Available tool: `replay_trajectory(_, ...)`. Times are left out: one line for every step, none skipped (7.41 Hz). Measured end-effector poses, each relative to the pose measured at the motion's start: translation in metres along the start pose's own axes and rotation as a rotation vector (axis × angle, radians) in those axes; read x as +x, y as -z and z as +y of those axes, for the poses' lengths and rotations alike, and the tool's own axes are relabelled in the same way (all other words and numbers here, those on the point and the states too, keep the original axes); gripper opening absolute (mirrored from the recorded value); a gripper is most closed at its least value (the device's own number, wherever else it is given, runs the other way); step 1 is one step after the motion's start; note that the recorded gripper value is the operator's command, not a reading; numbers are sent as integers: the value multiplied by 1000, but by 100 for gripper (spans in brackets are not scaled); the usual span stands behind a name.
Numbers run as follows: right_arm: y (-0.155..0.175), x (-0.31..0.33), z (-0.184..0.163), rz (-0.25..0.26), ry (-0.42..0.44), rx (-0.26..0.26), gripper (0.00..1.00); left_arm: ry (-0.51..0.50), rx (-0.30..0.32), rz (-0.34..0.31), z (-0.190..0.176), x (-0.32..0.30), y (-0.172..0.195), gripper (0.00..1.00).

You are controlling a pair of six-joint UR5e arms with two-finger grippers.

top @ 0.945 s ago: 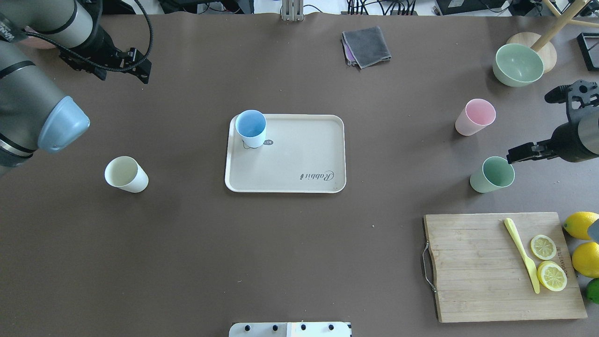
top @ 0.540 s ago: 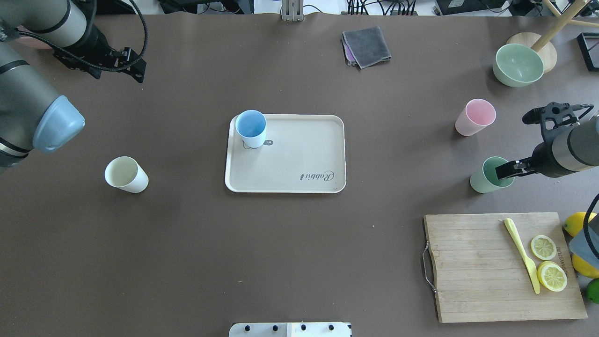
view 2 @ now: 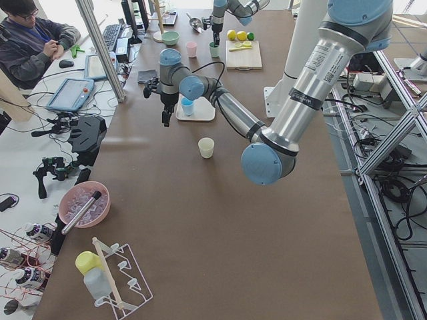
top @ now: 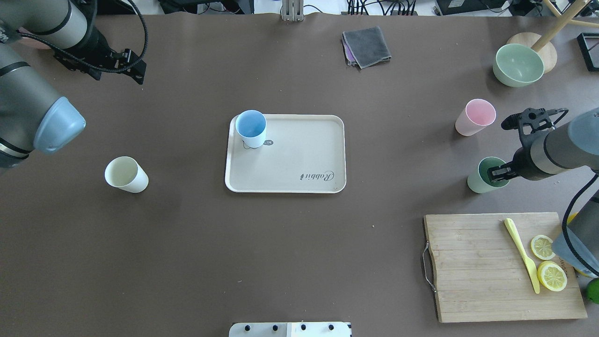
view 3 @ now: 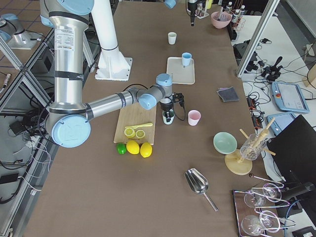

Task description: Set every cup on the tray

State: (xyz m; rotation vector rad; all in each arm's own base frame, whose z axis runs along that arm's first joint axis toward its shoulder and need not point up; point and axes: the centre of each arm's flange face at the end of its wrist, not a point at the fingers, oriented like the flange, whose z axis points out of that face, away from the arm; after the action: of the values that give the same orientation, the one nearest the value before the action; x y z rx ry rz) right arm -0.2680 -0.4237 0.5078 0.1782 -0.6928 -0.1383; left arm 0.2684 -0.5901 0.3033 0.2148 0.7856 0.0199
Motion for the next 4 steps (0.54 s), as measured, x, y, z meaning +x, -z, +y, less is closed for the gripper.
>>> replay_trajectory(3,-3,0,-7,4,4,0,2,0,1,0,0,0,98)
replay_trajectory(12,-9,-1,-23,11,16,0,4,1,2,0,1,0,98)
replay_trajectory(24,-21,-5,-52,22,29,0,5,1,2,0,1,0,98)
replay_trajectory(38,-43,-16,-98,11,45,0,6,0,2,0,1,0,98)
